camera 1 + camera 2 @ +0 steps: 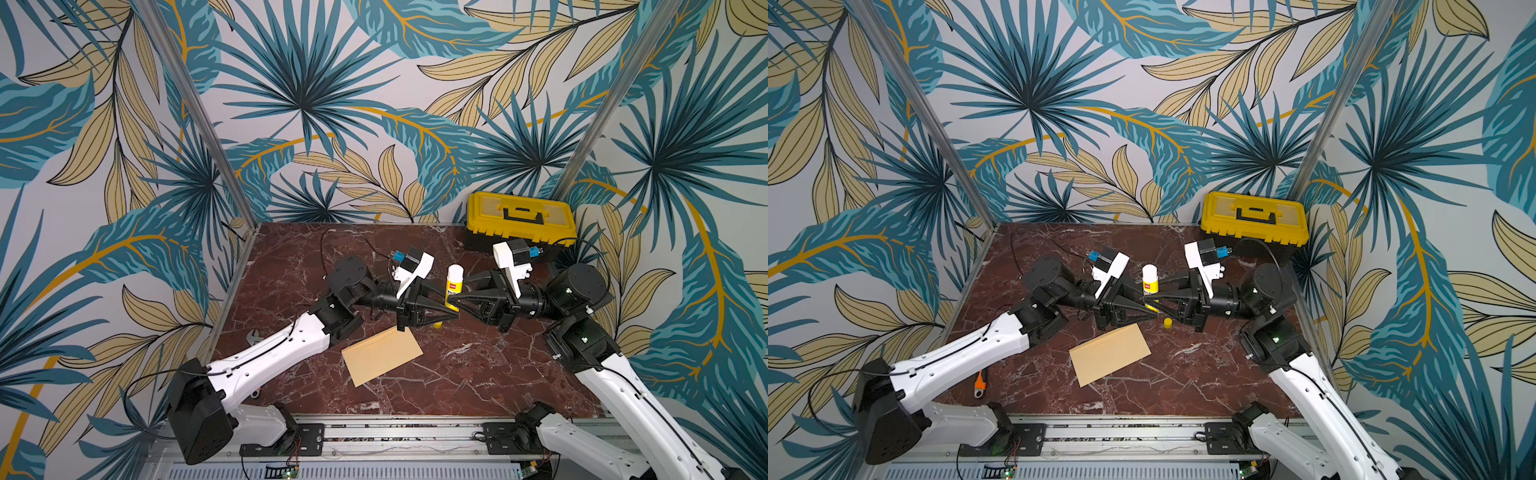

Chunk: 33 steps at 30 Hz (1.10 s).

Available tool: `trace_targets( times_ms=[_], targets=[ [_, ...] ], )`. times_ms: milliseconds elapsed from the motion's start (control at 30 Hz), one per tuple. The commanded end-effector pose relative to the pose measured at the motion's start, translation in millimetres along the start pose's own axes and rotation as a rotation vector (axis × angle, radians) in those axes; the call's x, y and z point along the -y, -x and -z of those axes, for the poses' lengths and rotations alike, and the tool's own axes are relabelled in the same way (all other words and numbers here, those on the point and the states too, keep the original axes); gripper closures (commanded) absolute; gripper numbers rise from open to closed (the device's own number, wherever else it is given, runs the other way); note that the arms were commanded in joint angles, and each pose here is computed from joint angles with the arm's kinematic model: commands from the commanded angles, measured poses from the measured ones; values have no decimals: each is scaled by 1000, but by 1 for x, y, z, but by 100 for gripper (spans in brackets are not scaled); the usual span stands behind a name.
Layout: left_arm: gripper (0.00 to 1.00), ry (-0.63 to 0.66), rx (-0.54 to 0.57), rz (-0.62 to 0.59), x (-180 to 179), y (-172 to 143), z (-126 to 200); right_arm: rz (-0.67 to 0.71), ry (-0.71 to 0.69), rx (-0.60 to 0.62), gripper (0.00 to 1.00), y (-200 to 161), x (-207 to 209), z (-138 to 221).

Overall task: Seal the envelope with a glue stick
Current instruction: Unscrew the glue stick.

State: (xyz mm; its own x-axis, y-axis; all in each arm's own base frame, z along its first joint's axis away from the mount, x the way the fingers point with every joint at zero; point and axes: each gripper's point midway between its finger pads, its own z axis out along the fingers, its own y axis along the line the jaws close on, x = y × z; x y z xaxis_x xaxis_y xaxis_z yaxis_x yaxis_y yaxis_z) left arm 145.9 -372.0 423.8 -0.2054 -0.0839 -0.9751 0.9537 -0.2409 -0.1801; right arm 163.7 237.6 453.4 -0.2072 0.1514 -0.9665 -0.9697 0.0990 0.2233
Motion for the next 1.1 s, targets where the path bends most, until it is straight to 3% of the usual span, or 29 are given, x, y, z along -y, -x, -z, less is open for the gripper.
trace_targets(
  times_ms=[0, 400, 900, 967, 1067],
  targets=[
    [92, 300, -50, -104, -35, 1, 1, -40, -104, -13, 100, -14, 22, -1],
    [95, 684, 10, -165, -62, 21, 22, -12, -322, 33, 100, -22, 59, -2],
    [96, 940, 123, -165, -70, 43, 59, 17, -572, 111, 100, -28, 90, -2],
    [89, 954, 115, -170, -70, 43, 58, 21, -604, 126, 100, -27, 94, 0],
    [72, 873, 80, -209, -61, 42, 46, 24, -602, 136, 100, -23, 94, -2]
  ],
)
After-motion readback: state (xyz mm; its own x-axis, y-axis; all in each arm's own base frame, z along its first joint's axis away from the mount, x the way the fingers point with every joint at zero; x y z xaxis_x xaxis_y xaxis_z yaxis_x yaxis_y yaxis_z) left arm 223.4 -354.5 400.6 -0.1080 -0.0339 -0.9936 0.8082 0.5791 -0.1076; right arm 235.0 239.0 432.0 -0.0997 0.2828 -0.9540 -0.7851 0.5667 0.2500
